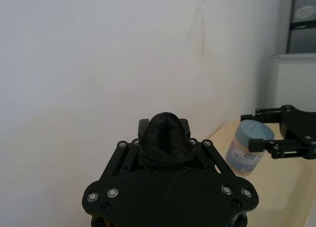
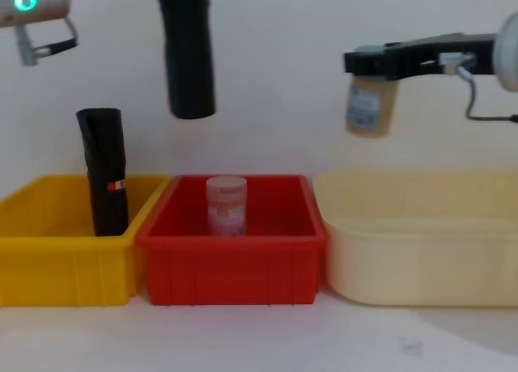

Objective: Pick up the garbage bag with the one hand and transfer it to the other hand.

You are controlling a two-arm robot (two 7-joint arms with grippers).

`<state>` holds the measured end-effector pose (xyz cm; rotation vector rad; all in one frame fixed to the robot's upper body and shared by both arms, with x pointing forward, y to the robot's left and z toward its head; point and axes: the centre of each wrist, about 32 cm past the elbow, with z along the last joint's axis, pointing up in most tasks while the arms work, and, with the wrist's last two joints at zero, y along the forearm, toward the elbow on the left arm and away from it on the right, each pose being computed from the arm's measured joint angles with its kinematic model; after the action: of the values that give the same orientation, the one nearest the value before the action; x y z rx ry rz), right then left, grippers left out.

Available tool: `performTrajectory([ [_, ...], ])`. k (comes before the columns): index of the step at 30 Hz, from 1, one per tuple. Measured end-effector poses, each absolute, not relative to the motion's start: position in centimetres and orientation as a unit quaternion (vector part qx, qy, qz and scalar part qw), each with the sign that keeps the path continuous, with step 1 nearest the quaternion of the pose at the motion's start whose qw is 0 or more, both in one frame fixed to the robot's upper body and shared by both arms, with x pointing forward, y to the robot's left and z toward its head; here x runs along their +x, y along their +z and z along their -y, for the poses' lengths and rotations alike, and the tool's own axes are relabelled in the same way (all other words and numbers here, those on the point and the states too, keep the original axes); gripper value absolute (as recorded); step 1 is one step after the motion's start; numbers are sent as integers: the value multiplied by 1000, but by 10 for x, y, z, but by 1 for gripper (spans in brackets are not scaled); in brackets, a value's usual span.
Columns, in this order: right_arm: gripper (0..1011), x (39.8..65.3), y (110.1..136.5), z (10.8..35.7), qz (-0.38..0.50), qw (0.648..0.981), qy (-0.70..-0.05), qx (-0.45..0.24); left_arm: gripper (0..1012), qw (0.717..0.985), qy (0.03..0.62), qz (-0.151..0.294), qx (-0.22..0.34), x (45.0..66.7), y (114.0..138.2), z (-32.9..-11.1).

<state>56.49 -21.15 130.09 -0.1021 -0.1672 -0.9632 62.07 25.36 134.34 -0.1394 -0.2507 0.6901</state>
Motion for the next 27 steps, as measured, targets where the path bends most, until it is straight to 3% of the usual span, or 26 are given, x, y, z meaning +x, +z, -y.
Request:
performTrajectory([
  [13,651,553,1297,258,67,836,-541,-70,323,960,246,104,-87,668,1355,-198],
  [24,651,550,1290,280,53,817,-569,-84,323,976,174,79,-108,708,1351,-141],
  [27,714,550,1289,283,50,814,-572,-85,323,978,161,77,-109,712,1351,-131],
])
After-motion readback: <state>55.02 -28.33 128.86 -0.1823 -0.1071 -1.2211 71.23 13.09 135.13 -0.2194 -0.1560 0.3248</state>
